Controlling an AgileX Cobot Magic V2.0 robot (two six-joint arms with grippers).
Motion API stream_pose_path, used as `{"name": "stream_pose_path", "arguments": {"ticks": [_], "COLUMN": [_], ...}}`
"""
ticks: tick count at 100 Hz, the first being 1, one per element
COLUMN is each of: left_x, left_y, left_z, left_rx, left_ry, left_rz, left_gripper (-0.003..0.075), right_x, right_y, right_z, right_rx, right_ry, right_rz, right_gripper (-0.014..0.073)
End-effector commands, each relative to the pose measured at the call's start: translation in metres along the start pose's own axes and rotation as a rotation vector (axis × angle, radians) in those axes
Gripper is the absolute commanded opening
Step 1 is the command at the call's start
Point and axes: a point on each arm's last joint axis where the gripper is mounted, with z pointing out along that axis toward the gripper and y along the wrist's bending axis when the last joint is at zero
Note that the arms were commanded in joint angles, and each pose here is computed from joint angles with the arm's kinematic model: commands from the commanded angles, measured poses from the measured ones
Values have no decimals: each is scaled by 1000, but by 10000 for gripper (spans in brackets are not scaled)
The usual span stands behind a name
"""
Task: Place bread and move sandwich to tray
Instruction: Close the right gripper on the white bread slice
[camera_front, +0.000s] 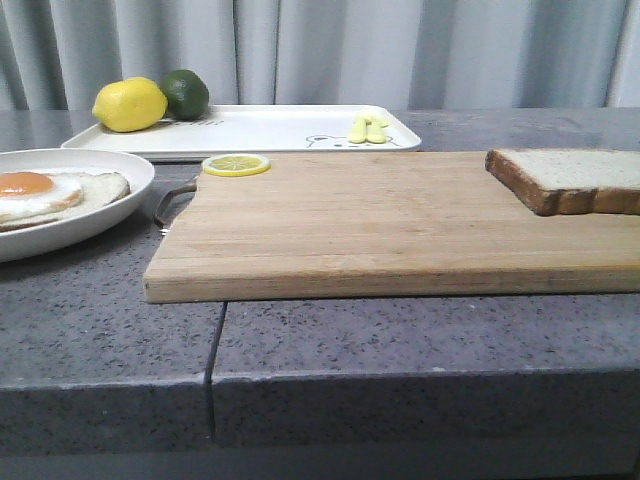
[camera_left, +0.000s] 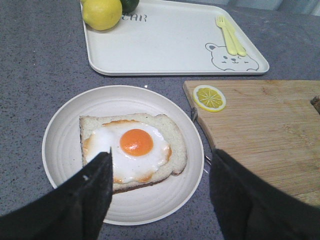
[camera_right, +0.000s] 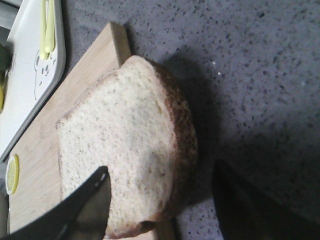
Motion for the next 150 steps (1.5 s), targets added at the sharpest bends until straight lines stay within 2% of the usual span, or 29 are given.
{"name": "stream_pose_path", "arguments": {"ticks": [1,39,110,117,131,140,150], "left_x": [-15,-15,-15,-15,-15,-15,-15], "left_y": [-4,-4,-4,-4,-4,-4,-4], "left_z": [-5,-5,-5,-5,-5,-5,-5], "left_rx": [13,13,13,13,13,13,13], "left_ry": [-90,-90,-90,-90,-90,-90,-90], "left_rz": [-11,-11,-11,-11,-11,-11,-11], "left_gripper": [400,400,400,400,400,400,400], "right_x": [-7,-8,-14,-14,-14,-13,-13], "right_y": [11,7,3,2,0,-1,-2], "right_z": [-5,3,12,13,15,16,16], "right_rx": [-66,-116,-127,-126,-123,-115,-104], "right_ry": [-32,-2,8,11,18,24,21], "right_rz": [-4,44,62,66,73,70,68], "right_gripper": [454,454,449,419,299,204,58]}}
